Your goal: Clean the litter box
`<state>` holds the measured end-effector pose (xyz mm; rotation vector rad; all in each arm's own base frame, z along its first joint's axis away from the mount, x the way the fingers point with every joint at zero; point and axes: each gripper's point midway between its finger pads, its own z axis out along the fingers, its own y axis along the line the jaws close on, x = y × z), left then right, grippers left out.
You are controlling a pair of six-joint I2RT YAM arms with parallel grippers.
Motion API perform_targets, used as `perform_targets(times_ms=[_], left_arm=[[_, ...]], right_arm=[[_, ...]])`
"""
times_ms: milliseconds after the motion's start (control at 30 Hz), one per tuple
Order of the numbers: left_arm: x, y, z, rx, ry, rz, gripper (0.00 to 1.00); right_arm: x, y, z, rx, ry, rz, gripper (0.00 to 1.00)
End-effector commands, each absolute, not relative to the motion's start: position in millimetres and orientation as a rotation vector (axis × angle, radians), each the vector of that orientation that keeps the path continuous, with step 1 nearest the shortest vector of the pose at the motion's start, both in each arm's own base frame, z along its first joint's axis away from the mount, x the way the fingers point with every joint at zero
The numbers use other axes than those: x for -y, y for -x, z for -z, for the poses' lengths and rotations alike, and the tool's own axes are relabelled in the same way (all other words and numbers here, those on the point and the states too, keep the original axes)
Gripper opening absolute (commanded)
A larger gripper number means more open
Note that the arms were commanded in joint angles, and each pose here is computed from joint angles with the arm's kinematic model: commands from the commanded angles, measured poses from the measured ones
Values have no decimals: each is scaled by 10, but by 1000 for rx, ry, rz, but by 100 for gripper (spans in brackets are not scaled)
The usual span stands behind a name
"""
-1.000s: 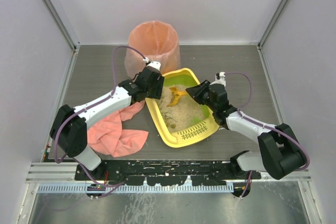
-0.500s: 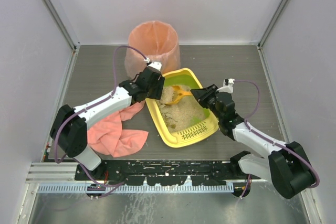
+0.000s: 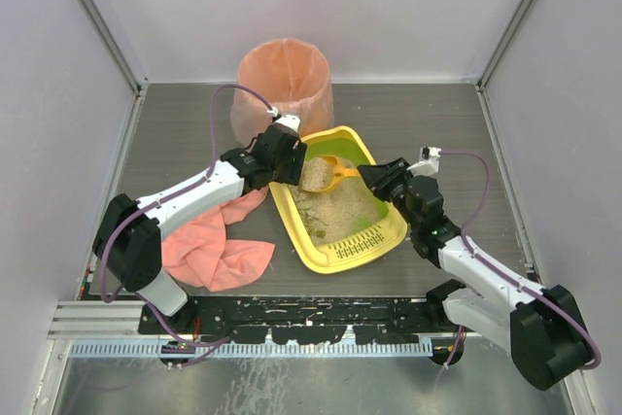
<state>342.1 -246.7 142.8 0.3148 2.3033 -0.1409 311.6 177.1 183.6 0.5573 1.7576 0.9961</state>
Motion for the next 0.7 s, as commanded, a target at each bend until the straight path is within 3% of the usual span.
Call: perform_targets(times_ms=[0, 400, 667], left_arm=[[2640, -3452, -1796, -2220, -312, 243, 69], [2605, -3391, -2319, -2120, -269, 327, 85], [2460, -3297, -2482, -2086, -247, 322, 87]], right_arm=[[-1690, -3060, -2183, -1634, -481, -998, 1], [-1491, -2938, -2157, -1589, -579, -1131, 1], [-1272, -2805, -2132, -1503, -646, -1253, 1]])
